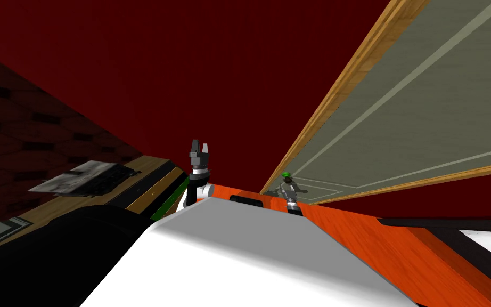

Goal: Pull the door open

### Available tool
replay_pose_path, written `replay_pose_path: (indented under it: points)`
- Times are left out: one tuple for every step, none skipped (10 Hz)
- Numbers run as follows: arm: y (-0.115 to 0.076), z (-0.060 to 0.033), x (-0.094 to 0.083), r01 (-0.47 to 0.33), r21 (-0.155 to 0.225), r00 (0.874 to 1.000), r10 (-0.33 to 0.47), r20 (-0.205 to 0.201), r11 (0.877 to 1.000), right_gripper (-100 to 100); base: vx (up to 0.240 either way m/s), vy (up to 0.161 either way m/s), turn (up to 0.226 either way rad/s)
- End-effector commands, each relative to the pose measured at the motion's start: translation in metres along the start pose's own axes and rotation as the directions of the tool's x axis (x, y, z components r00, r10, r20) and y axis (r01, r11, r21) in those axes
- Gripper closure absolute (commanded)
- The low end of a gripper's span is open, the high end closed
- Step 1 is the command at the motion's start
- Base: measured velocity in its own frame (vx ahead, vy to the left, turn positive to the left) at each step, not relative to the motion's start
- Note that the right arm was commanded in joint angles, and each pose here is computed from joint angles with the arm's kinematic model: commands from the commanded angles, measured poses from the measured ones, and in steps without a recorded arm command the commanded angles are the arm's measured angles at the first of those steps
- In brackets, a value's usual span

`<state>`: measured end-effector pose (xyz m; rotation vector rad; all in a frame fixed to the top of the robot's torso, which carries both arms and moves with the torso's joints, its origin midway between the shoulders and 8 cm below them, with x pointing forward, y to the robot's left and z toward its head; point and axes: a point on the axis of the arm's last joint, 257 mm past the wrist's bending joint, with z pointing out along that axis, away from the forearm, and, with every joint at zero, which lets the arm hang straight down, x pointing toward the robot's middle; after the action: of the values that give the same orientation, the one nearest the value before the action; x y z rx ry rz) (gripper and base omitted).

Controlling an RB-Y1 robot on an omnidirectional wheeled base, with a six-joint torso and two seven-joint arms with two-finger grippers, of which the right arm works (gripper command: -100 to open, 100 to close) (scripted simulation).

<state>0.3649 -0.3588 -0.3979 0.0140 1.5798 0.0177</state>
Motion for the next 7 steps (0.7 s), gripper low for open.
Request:
replay_pose_path:
  points:
    - [-0.011, -0.0034, 0.001, 0.000, 0.008, 1.000, 0.000, 0.000, 1.000, -100, 0.104, 0.013, -0.028]
    - [-0.018, -0.0047, 0.000, 0.001, 0.015, 1.000, -0.001, 0.002, 1.000, -100, 0.052, 0.008, 0.042]
    - [-0.032, -0.0071, -0.002, 0.001, 0.029, 1.000, -0.001, 0.005, 1.000, -100, 0.088, 0.000, 0.142]
    - [-0.037, -0.0081, -0.004, 0.001, 0.034, 1.000, -0.002, 0.007, 0.999, -100, 0.111, -0.005, 0.068]
    - [-0.049, -0.0104, -0.006, 0.002, 0.046, 1.000, -0.002, 0.011, 0.999, -100, 0.146, -0.028, 0.074]
    - [-0.041, -0.0118, -0.003, 0.002, 0.040, 1.000, -0.003, 0.005, 0.999, -100, 0.067, -0.020, 0.022]
    - [-0.041, -0.0118, -0.003, 0.002, 0.040, 1.000, -0.003, 0.005, 0.999, 100, -0.013, -0.001, -0.029]
